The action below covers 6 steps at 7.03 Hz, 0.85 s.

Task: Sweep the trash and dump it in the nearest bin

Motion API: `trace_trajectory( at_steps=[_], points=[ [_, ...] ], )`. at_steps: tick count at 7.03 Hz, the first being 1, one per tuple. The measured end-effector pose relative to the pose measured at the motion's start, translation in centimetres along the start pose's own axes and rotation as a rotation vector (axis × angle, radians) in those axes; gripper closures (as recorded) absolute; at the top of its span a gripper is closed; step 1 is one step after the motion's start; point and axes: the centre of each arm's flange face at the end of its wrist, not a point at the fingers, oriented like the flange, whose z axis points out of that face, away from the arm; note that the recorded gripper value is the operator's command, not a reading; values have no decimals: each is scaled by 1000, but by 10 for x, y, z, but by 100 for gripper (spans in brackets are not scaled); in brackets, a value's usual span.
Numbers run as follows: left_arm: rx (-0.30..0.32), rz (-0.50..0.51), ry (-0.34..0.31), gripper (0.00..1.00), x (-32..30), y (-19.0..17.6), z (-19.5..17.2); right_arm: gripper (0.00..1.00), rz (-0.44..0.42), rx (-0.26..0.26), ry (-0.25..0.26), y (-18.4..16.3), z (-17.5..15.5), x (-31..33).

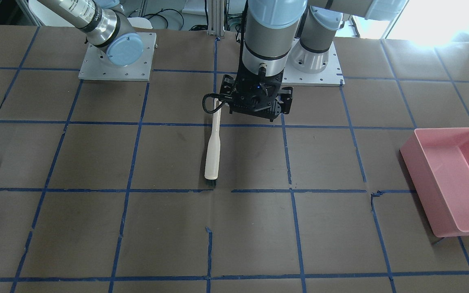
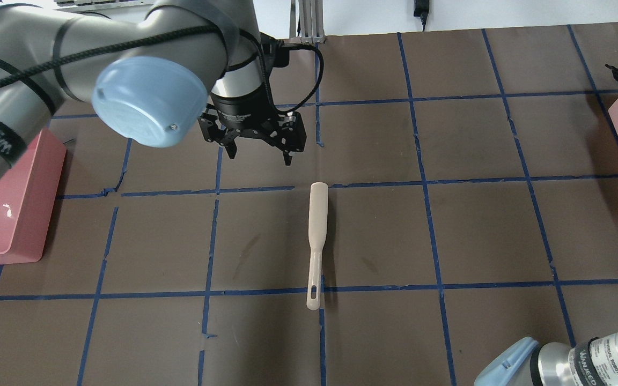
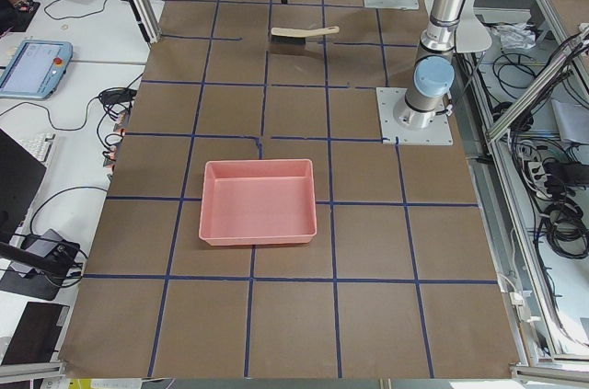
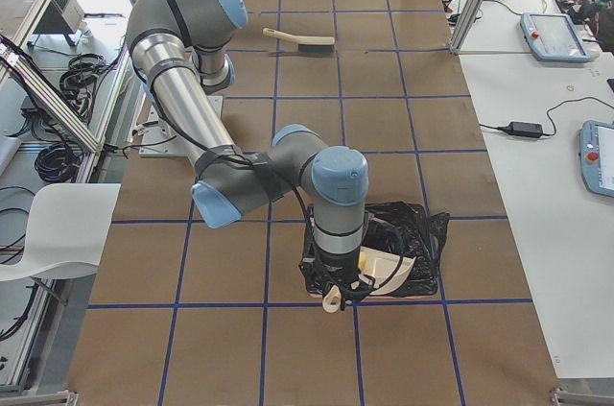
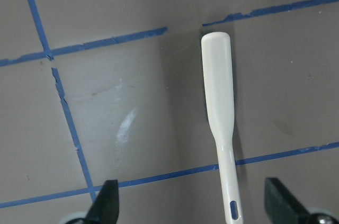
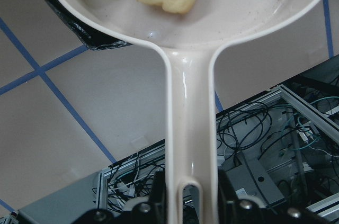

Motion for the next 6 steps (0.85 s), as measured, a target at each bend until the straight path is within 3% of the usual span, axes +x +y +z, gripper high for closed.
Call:
trace_trajectory(
  at_steps=[4,6],
  points=[
    [57,7,-10,0,-53,21,-46,100,-135,-57,73,-6,-27,10],
    [43,1,-18,0,-73,30,-50,100,-135,-54,110,-23,-72,10]
  ],
)
